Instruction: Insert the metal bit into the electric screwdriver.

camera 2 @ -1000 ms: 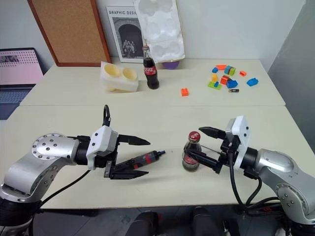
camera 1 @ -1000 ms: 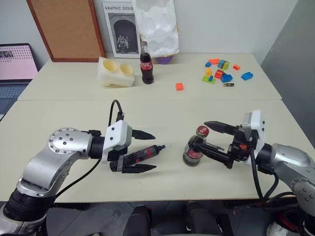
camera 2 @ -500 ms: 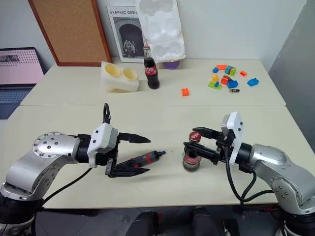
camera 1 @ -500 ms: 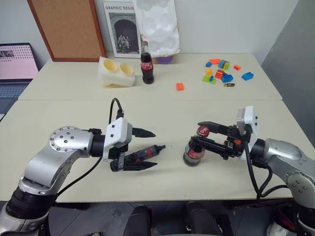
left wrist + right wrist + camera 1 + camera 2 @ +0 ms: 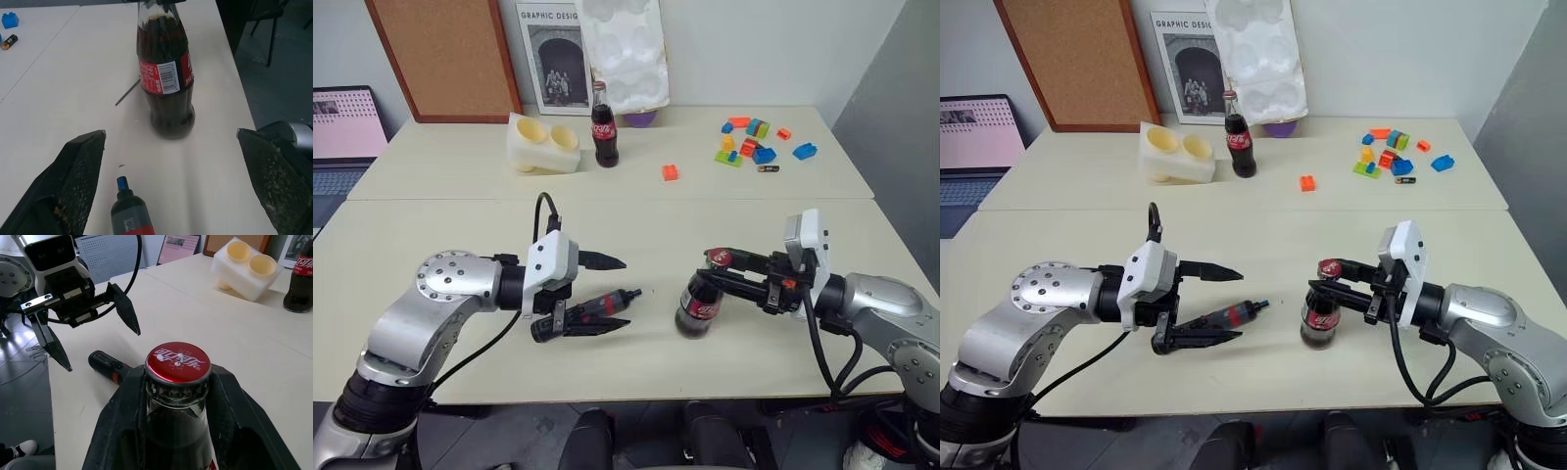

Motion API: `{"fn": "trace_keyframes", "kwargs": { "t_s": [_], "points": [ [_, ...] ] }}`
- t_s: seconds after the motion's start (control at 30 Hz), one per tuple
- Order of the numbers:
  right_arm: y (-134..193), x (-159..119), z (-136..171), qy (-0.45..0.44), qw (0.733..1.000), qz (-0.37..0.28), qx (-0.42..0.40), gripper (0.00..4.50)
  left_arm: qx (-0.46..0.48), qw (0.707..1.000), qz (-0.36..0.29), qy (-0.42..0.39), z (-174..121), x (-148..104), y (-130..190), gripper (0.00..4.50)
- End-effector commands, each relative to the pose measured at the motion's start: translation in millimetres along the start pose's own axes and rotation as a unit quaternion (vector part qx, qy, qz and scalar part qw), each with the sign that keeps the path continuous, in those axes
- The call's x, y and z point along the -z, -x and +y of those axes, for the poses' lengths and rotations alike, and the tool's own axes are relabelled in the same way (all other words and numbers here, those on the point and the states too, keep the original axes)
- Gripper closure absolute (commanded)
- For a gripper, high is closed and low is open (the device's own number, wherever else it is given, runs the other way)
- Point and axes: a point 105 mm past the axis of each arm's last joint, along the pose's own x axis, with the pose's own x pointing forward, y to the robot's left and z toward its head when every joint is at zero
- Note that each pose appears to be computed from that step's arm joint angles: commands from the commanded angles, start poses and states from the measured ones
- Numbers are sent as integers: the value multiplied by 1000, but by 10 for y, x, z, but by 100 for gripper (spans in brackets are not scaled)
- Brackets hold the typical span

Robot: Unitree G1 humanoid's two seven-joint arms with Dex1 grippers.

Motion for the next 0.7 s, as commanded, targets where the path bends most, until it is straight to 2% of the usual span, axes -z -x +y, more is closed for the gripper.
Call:
{"fn": "trace_keyframes", "kwargs": {
  "t_s": [0.03,0.33,0.5,0.6,0.7],
  "points": [
    [5,-255,81,48,998,-33,-20,324,-11,1000,-22,-17,48,-137,-27,0],
    [46,-354,26,67,997,-46,-3,324,-22,999,-44,-20,109,-244,-82,0],
    [124,-411,-141,90,994,-47,40,324,-29,998,-61,-19,145,-329,-133,0],
    [207,-426,-295,109,990,-43,80,325,-30,997,-71,-20,161,-388,-168,0],
    [434,-449,-632,148,975,-26,163,326,-16,997,-78,-18,160,-442,-237,0]
  ]
}}
